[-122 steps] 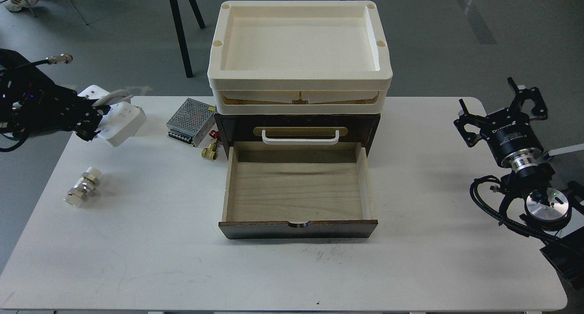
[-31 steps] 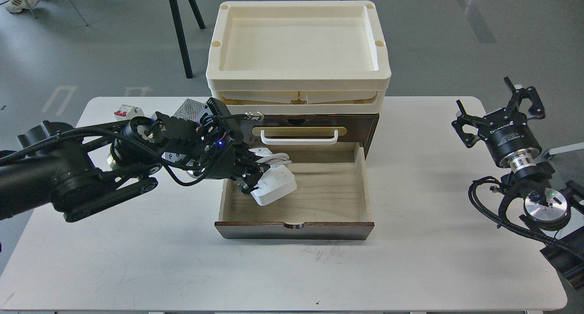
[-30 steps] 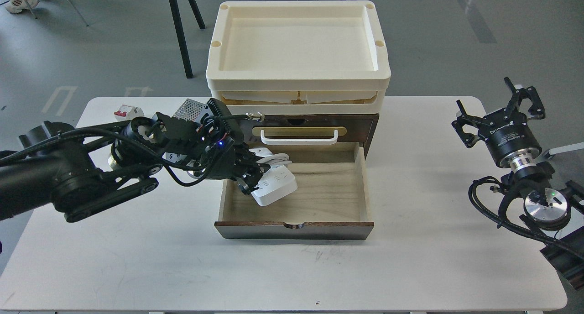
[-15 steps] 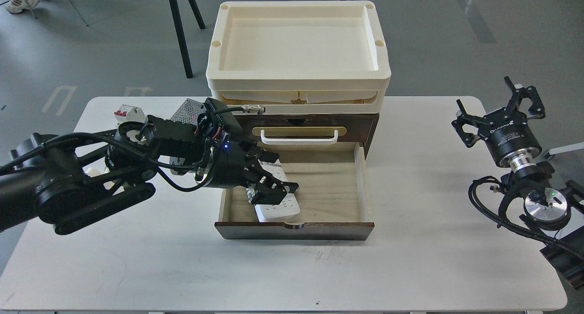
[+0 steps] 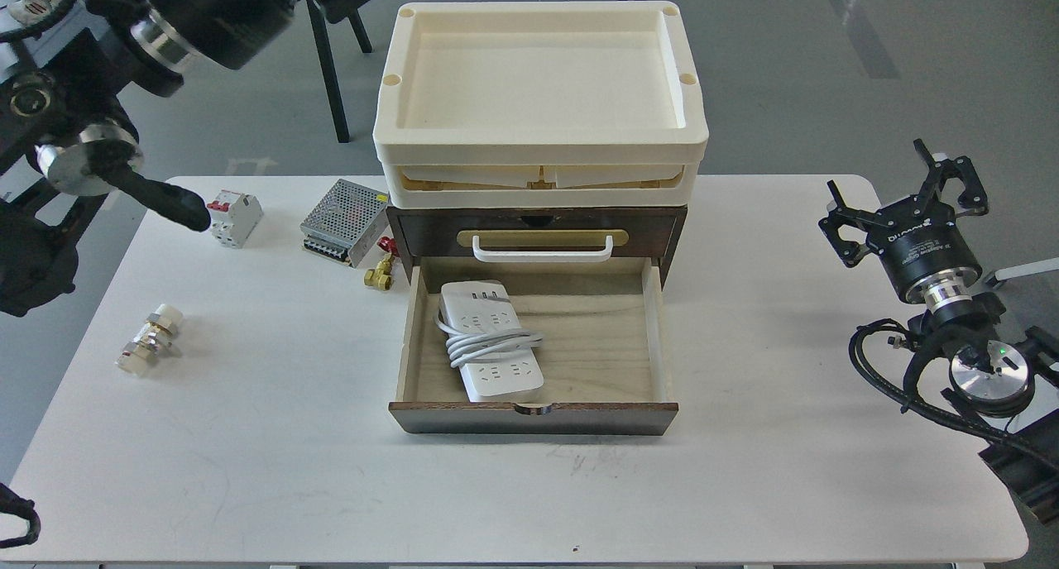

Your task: Put charging cable into cabinet

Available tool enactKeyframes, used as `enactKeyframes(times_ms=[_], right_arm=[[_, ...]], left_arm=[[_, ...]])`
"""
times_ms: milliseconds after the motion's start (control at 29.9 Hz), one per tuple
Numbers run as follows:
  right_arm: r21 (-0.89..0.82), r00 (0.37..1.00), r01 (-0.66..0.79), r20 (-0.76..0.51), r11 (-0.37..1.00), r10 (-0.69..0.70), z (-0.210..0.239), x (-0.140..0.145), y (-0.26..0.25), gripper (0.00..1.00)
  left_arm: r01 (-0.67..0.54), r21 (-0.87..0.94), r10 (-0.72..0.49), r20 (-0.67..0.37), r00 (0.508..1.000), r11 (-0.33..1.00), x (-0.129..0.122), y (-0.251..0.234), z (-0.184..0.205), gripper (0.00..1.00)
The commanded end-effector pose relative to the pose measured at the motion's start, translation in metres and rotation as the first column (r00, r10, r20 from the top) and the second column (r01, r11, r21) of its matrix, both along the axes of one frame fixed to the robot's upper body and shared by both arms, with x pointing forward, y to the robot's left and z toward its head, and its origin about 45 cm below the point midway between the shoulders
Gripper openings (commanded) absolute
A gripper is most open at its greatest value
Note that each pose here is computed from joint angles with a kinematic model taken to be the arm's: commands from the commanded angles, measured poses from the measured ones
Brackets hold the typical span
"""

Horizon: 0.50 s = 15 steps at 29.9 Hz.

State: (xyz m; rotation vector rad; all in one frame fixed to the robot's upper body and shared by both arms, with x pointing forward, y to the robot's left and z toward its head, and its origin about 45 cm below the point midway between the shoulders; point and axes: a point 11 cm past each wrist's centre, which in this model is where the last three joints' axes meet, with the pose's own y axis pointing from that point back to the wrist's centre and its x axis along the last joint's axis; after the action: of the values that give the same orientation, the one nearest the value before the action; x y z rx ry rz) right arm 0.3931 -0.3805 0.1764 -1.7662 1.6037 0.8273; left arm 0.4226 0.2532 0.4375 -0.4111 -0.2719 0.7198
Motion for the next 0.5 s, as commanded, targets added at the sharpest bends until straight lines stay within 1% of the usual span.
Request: enactKeyframes(times_ms=[0, 100, 201, 234, 301, 368, 468], right_arm=[[0.001, 1.0, 0.004, 0.004, 1.0, -0.004, 0.002, 0.001, -0.001, 1.0], [0.001, 1.0, 0.013, 0.004, 1.0, -0.013, 0.003, 0.003, -0.002, 1.0], [0.008, 1.0, 0.028, 0.012, 1.0, -0.029, 0.007, 0.005, -0.005, 1.0], [0.008, 0.999, 0.032, 0.015, 0.999, -0.032, 0.008, 0.005, -0.007, 1.0], [0.008, 0.999, 0.035, 0.013, 0.999, -0.036, 0.007, 0.005, -0.007, 1.0], [0.01, 0.999, 0.047, 0.011, 0.999, -0.047, 0.008, 0.006, -0.009, 1.0], [0.018, 0.998, 0.066, 0.018, 0.998, -0.066, 0.01, 0.006, -0.015, 1.0]], left_arm=[[-0.19, -0.22, 0.157, -0.161, 0.974, 0.957, 0.028, 0.074, -0.015, 0.99], [-0.313, -0.347, 0.218, -0.287, 0.933, 0.884, 0.036, 0.117, -0.038, 0.99], [-0.487, -0.406, 0.323, -0.409, 0.854, 0.773, 0.043, 0.173, -0.071, 0.99], [-0.523, -0.433, 0.333, -0.442, 0.833, 0.734, 0.044, 0.183, -0.081, 0.99], [-0.569, -0.443, 0.338, -0.497, 0.799, 0.693, 0.044, 0.191, -0.101, 1.0], [-0.598, -0.411, 0.338, -0.548, 0.765, 0.688, 0.038, 0.195, -0.126, 1.0], [-0.62, -0.381, 0.331, -0.595, 0.732, 0.685, 0.03, 0.195, -0.153, 1.0]])
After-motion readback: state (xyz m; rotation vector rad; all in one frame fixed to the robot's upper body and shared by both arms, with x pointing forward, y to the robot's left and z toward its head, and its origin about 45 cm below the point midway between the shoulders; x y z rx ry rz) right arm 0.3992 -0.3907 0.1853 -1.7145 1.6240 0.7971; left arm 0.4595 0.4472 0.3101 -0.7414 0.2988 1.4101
